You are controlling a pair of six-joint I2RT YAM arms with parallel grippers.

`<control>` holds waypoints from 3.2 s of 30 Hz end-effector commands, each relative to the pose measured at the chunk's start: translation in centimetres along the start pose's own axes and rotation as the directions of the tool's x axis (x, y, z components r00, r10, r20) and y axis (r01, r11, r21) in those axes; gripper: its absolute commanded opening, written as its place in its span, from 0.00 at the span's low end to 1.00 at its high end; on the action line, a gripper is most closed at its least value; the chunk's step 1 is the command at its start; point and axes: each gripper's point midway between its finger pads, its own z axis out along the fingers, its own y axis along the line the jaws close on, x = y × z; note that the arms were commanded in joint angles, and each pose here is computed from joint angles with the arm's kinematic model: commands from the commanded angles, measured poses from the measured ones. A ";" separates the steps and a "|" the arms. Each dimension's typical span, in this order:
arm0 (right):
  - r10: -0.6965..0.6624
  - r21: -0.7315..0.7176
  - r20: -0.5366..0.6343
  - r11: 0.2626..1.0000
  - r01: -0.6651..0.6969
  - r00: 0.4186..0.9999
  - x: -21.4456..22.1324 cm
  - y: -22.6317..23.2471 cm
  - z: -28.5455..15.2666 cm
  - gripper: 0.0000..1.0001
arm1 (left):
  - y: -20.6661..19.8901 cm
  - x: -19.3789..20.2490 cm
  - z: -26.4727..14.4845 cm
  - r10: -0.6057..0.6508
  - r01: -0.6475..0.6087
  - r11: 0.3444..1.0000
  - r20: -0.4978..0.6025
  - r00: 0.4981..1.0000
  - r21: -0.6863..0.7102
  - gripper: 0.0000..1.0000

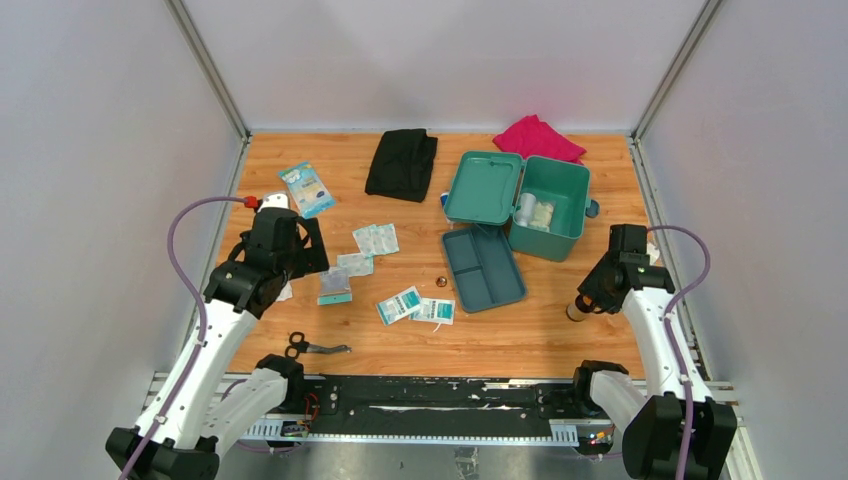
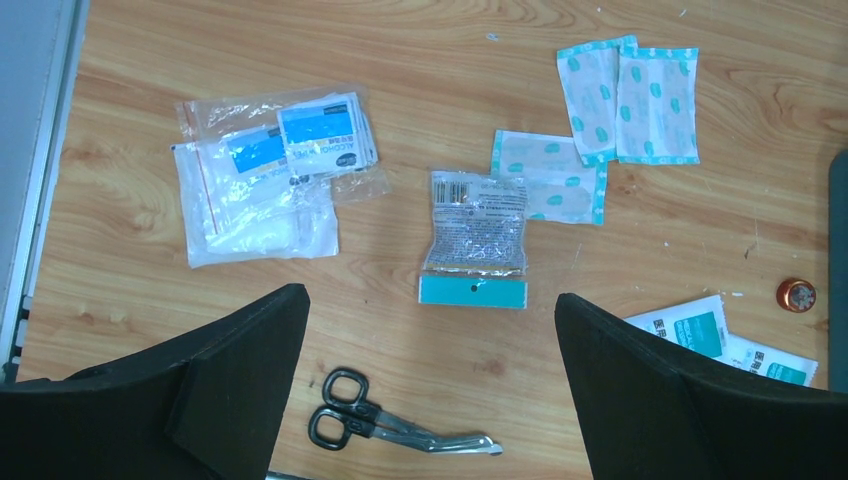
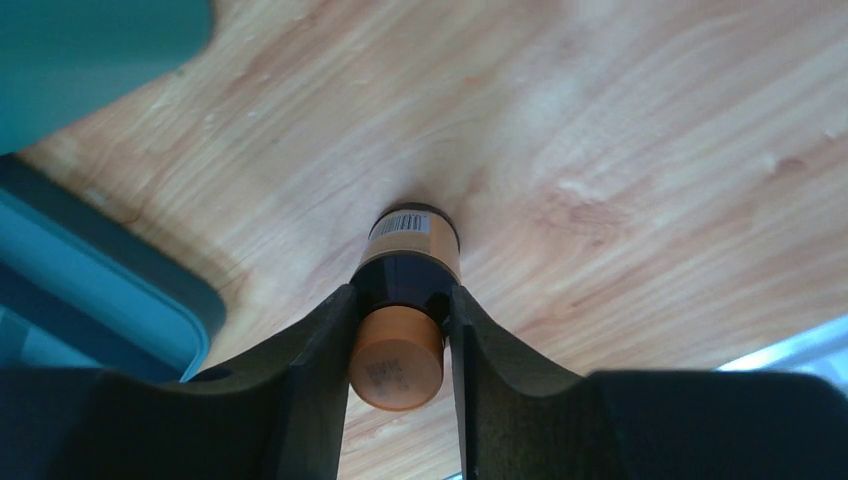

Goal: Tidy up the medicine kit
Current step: Move the pill bottle to the center of the board, then pick up the pill bottle at the center of the board.

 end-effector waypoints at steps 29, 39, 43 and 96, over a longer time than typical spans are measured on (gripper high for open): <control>-0.645 -0.486 -0.191 0.717 0.499 0.740 7.0 10.3 -5.5 0.34 | -0.1 -0.2 0.2 -0.001 0.000 1.000 0.023 1.000 0.003 1.00; -0.880 -0.516 -0.197 0.468 0.717 0.433 12.5 12.6 -6.9 0.31 | 0.0 -0.4 0.0 -0.004 0.004 1.000 0.036 0.999 0.005 1.00; -0.940 -0.550 -0.160 0.339 0.763 0.302 15.4 14.1 -7.4 0.33 | 0.0 -0.5 -0.1 -0.008 0.008 1.000 0.043 0.999 0.007 1.00; -0.957 -0.532 -0.062 0.271 0.802 0.283 24.3 18.0 -4.5 0.56 | 0.0 -0.6 -0.4 -0.020 0.019 1.000 0.057 0.998 0.013 1.00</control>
